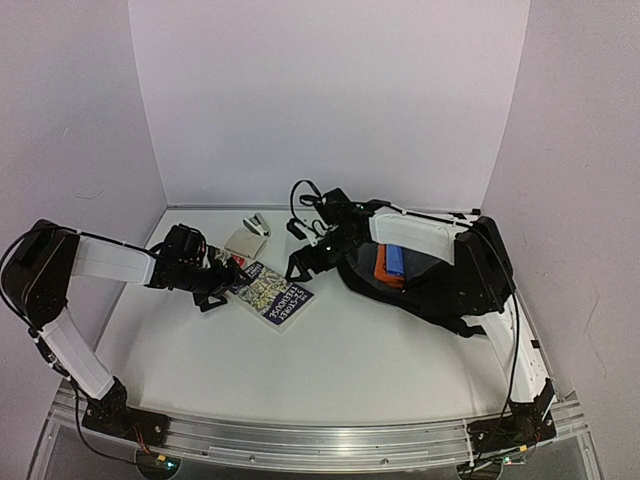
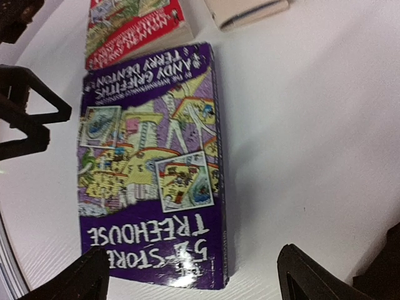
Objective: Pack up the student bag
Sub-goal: Pick up the book from the center of the board.
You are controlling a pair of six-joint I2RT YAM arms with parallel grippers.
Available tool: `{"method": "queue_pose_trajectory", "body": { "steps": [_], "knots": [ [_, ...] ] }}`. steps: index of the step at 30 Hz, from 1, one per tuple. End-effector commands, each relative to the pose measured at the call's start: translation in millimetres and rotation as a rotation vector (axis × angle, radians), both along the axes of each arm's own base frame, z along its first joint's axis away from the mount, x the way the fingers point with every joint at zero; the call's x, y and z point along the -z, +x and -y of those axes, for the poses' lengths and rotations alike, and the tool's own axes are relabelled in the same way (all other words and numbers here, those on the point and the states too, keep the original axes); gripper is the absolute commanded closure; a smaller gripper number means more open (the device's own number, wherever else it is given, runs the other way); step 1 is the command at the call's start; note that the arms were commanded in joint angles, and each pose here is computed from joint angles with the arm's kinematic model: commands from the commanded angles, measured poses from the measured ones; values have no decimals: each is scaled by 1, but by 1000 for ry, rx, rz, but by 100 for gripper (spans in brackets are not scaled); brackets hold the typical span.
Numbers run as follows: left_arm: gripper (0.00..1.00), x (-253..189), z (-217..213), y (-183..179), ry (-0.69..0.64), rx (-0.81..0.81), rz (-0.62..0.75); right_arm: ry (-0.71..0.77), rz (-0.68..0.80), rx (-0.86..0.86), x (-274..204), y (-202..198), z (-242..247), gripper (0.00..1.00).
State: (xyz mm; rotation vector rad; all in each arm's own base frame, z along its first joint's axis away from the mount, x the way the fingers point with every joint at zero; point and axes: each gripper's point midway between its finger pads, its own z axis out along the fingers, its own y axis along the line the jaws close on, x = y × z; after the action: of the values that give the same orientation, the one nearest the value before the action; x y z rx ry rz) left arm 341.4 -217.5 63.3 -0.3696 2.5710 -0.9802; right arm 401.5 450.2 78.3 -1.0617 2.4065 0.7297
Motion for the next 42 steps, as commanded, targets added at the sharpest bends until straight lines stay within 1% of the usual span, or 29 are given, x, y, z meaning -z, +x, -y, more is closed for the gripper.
{"method": "queue_pose_trajectory", "body": {
  "steps": [1,4,8,12,13,15,18,23,25,28,30,32,33,36,40,42],
  "knots": [
    [6,1,21,12,-57,22,17,2,-60,-9,22,-2,-3,6],
    [6,4,27,17,-69,34,14,8,-120,-45,35,-19,-5,7],
    [7,3,35,27,-80,50,21,27,-185,-121,38,-54,-12,9],
    [13,-1,47,36,-122,74,26,34,-251,-178,43,-87,-17,16],
    [14,-2,50,36,-139,80,26,39,-264,-183,42,-93,-19,19],
    [19,-7,55,34,-173,92,39,54,-304,-183,40,-103,-21,24],
    [31,-19,66,30,-222,125,68,77,-338,-178,36,-114,-23,31],
    [51,-48,91,16,-278,209,155,76,-338,-164,40,-116,-23,34],
    [59,-58,98,12,-288,236,183,68,-340,-159,45,-116,-22,34],
    [67,-63,100,10,-297,242,194,66,-337,-155,45,-115,-22,34],
    [67,-59,98,9,-286,238,183,65,-332,-154,44,-115,-21,34],
    [61,-46,96,9,-256,225,150,67,-325,-155,40,-115,-21,34],
    [60,-40,93,9,-238,214,131,68,-321,-155,38,-114,-21,34],
    [70,-25,83,10,-182,183,93,75,-299,-156,28,-113,-19,32],
    [83,-31,72,9,-133,190,111,89,-262,-152,7,-109,-6,21],
    [91,-40,65,10,-97,202,144,103,-248,-140,-7,-105,4,15]
  ]
}}
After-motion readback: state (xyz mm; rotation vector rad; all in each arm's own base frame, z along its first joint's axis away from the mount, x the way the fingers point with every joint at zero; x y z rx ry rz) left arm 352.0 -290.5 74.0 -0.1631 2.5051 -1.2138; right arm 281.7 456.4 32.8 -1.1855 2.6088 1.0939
